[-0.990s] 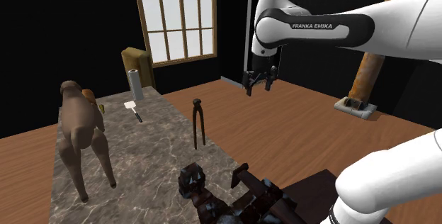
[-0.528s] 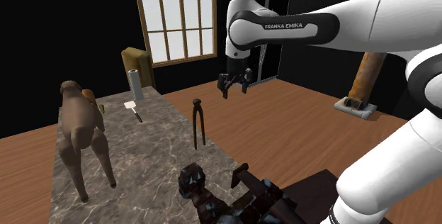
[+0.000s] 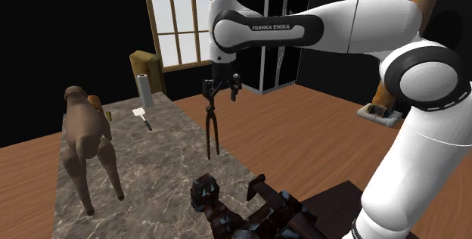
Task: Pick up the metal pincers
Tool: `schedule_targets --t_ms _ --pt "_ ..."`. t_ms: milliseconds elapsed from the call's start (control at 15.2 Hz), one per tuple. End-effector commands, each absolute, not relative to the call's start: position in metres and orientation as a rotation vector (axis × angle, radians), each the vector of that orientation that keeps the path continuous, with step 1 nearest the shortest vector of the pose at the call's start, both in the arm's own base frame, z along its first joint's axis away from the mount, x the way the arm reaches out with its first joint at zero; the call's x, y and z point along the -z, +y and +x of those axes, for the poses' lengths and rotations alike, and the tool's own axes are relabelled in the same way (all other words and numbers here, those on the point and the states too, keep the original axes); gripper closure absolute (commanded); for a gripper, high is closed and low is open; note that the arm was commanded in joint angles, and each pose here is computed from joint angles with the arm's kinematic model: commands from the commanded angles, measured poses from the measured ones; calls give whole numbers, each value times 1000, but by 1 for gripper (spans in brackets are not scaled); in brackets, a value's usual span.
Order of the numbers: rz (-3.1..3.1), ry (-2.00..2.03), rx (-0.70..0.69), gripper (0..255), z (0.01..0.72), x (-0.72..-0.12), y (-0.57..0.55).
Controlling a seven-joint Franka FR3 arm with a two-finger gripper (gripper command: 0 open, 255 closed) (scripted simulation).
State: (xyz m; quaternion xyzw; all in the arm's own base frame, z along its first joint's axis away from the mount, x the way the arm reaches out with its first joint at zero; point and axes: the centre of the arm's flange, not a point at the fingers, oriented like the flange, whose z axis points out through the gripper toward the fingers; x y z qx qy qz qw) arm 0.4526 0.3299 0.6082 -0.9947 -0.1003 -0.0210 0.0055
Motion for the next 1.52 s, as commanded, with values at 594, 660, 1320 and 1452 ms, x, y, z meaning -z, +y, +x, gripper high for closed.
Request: schedule_targets --t_ms 594,660,1320,1452 --pt "-3100 -356 51 0 464 -569 371" --pt "-3100 -356 51 0 464 -566 371" --pt "-3100 -356 51 255 464 -564 372" --pt "-3100 -356 51 255 464 -571 371"
